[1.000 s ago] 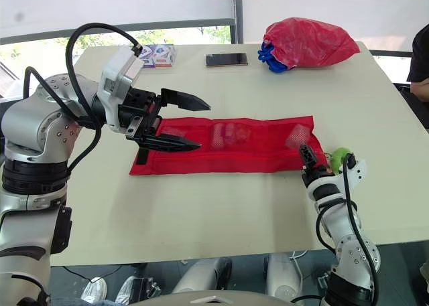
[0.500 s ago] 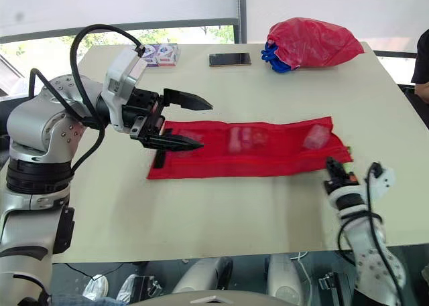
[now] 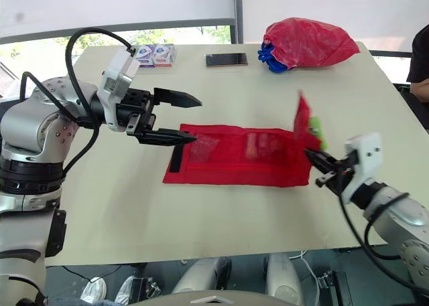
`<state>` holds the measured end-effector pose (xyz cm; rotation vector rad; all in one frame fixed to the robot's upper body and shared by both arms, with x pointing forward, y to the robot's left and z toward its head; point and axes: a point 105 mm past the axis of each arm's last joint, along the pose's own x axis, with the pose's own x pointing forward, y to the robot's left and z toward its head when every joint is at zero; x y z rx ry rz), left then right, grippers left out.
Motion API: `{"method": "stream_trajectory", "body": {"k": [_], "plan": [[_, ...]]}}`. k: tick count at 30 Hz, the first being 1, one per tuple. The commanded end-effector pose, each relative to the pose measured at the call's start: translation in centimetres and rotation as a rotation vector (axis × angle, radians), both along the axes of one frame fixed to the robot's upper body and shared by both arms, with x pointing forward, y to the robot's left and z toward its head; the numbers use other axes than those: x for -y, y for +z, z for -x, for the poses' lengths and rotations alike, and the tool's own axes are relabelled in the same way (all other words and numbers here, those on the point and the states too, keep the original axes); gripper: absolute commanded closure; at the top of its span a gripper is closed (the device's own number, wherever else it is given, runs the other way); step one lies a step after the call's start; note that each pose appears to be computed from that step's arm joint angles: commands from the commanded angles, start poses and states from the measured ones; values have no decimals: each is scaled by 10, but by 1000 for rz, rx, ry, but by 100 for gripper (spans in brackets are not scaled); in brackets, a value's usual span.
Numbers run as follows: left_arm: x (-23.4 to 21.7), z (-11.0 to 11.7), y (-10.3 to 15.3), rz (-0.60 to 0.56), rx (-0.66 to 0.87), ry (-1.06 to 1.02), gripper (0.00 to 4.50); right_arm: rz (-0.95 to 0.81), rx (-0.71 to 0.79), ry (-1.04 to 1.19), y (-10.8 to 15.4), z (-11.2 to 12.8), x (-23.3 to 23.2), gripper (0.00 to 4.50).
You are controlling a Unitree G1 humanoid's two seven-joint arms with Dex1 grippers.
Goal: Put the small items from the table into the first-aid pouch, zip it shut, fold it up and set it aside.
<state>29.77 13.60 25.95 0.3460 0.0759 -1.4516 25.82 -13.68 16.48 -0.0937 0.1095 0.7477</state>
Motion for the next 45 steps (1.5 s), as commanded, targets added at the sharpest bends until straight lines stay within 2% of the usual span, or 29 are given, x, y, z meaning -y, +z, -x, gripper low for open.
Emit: {"method": "stream_trajectory", "body": {"k": [1,5,9,10,12,13,15,17,19,20,22,26,29,32,34,37,38,45], "plan": [[-6,0,13,8,66,10,0,142,37,220,-8,1,-43,437],[-7,2,12,6,68,4,0,409,25,331,-44,-6,-53,437],[-9,3,12,15,66,17,0,510,53,343,-51,-9,-47,437],[-10,4,11,16,65,21,0,515,55,346,-50,-9,-46,383],[-11,5,9,15,62,25,0,504,54,347,-46,-7,-41,334],[-11,6,8,15,61,26,0,496,54,345,-43,-5,-38,269],[-15,5,7,26,52,50,0,427,40,350,-28,3,-31,195],[-18,3,5,32,49,71,0,357,22,374,-16,14,-26,84],[-20,3,4,39,33,86,0,339,18,374,-9,20,-18,19],[-23,3,1,47,14,96,0,335,32,364,-3,21,-12,3],[-29,1,-11,62,-48,135,0,297,94,322,13,14,-3,3],[-40,-7,-31,77,-126,230,0,215,160,295,27,1,-3,3],[-48,-7,-43,70,-144,270,0,199,164,310,23,-11,-8,84],[-46,-1,-38,90,-125,237,0,197,161,341,20,-21,-16,242],[-45,1,-33,99,-100,218,0,183,163,354,19,-30,-20,304],[-46,3,-29,99,-85,205,0,187,158,372,14,-40,-22,430],[-46,4,-28,99,-83,203,0,190,160,376,13,-42,-23,446],[-43,4,-28,108,-83,201,0,219,158,404,-1,-63,-32,446]]}}
